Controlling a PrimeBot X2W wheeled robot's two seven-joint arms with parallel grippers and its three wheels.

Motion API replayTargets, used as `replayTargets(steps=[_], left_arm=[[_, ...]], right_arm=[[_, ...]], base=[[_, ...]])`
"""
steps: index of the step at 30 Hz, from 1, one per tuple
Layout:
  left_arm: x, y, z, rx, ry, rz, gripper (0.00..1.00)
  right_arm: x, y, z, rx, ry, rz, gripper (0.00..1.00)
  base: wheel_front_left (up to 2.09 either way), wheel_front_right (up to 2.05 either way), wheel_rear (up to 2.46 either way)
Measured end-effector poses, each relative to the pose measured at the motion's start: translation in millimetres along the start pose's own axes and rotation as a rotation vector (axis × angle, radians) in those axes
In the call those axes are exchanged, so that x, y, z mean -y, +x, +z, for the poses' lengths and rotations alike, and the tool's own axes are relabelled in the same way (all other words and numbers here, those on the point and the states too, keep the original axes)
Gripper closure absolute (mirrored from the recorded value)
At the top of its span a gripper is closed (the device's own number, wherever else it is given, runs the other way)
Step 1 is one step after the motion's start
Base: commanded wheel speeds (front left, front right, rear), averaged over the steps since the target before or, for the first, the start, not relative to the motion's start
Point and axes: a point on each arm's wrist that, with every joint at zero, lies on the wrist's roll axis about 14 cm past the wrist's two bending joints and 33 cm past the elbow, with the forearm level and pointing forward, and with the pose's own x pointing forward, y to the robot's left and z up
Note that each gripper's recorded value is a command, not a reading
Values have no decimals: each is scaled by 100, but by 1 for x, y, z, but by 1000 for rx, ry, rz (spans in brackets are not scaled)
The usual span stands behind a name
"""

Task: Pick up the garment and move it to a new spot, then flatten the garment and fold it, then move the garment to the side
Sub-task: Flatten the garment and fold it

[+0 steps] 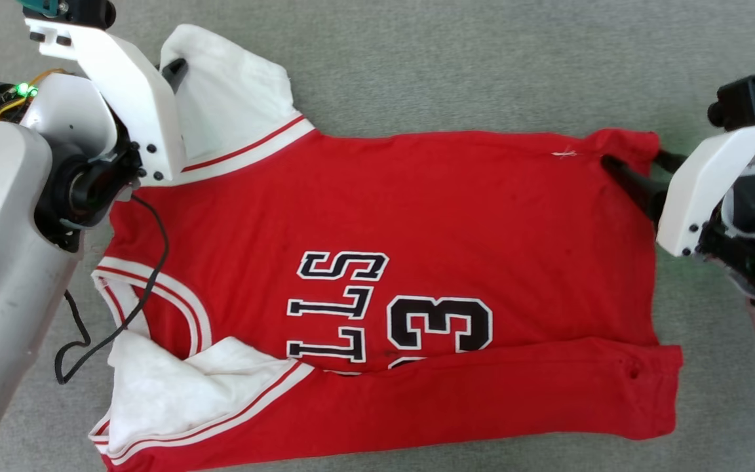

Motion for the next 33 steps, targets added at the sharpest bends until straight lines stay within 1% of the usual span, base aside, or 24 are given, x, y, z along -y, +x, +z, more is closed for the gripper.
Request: replayTargets(steps=[5, 6, 7, 8, 9, 14, 20, 24, 28, 33], left_arm=[[-3, -1, -7, 12, -12, 0, 100], [-5, -2, -9, 11, -14, 2, 100], [-5, -2, -10, 13, -17, 3, 100], [-6, -2, -13, 10, -22, 4, 100], [-7, -3, -14, 9, -24, 5, 100], [-10, -9, -14, 39, -45, 13, 100], [-10, -32, -8, 120, -83, 20, 100], [-7, -56, -14, 170, -170, 17, 100], [-11, -85, -33, 195, -239, 50, 100], [-5, -115, -80, 164, -354, 72, 100]], right_arm=[[-1, 21, -5, -104, -17, 8, 0], [-2, 24, -7, -126, -11, 13, 25], [-3, 25, -8, -144, -10, 17, 62], [-3, 27, -7, -154, -14, 19, 93], [-3, 28, -7, -158, -16, 20, 100], [-4, 26, 1, -139, -40, 20, 100], [-12, 5, 18, -52, -97, 25, 100], [-15, -19, 22, 12, -131, 20, 100], [-17, -41, 5, 21, -152, 9, 100], [-25, -64, -27, 16, -124, 20, 100]], base=[[0, 0, 0], [0, 0, 0], [0, 0, 0], [0, 0, 0], [0, 0, 0], [0, 0, 0], [0, 0, 0], [0, 0, 0], [0, 0, 0], [0, 0, 0]])
